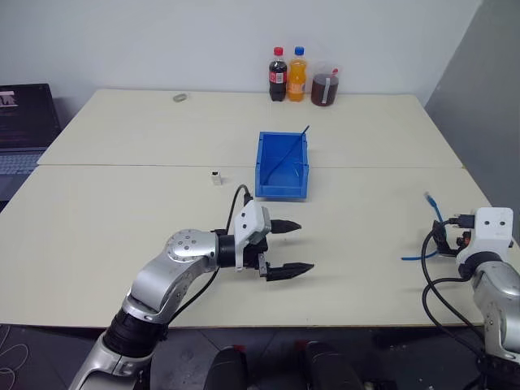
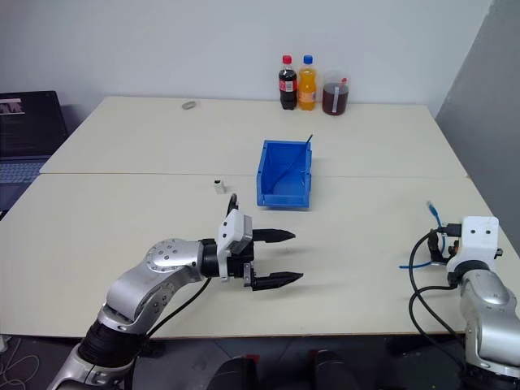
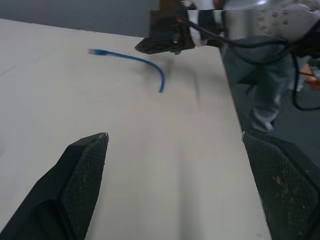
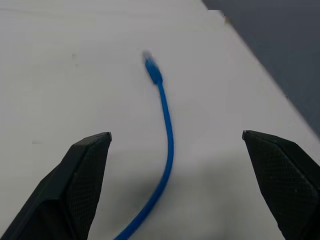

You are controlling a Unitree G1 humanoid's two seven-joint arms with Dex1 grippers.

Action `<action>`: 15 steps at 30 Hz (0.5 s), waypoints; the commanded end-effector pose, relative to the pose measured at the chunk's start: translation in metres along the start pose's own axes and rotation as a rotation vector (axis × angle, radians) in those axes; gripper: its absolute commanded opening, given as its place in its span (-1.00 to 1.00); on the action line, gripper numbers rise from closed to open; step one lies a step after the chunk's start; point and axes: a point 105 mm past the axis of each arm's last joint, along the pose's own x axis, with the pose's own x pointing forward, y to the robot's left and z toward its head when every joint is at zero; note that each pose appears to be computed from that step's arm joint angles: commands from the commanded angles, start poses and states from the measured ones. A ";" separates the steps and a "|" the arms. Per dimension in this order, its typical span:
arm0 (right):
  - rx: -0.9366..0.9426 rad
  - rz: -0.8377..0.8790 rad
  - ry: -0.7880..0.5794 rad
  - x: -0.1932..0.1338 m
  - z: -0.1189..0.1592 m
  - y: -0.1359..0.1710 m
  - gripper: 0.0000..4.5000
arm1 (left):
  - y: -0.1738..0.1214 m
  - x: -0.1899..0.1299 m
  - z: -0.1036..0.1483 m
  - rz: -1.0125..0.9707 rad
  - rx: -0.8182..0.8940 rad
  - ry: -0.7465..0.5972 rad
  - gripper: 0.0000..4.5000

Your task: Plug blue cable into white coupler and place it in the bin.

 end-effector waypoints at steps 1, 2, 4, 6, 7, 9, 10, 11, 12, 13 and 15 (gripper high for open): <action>0.058 -0.009 0.069 0.003 -0.005 -0.009 0.98 | 0.000 0.002 0.006 -0.052 0.028 -0.004 1.00; 0.074 0.010 0.082 0.005 -0.006 -0.005 0.98 | 0.002 0.003 0.008 -0.050 0.032 -0.009 1.00; 0.098 0.033 0.109 0.010 -0.008 -0.001 0.98 | 0.005 0.005 0.009 -0.051 0.040 -0.013 1.00; 0.122 0.039 0.144 0.016 -0.011 0.001 0.98 | 0.008 0.006 0.010 -0.044 0.049 -0.018 1.00; 0.127 0.044 0.157 0.018 -0.012 0.001 0.91 | 0.010 0.007 0.011 -0.038 0.053 -0.020 1.00; 0.137 0.056 0.180 0.021 -0.014 0.003 0.75 | 0.014 0.008 0.011 -0.024 0.057 -0.026 1.00; 0.145 0.061 0.190 0.022 -0.014 0.004 0.64 | 0.016 0.007 0.012 -0.016 0.059 -0.027 1.00; 0.157 0.062 0.200 0.023 -0.015 0.004 0.50 | 0.017 0.007 0.011 -0.009 0.061 -0.026 1.00; 0.185 0.057 0.211 0.024 -0.016 0.003 0.39 | 0.019 0.006 0.011 -0.002 0.063 -0.022 1.00; 0.219 0.049 0.223 0.025 -0.017 0.003 0.27 | 0.020 0.005 0.010 0.005 0.065 -0.020 1.00; 0.236 0.036 0.231 0.026 -0.018 0.000 0.05 | 0.023 0.002 0.009 0.021 0.067 -0.015 1.00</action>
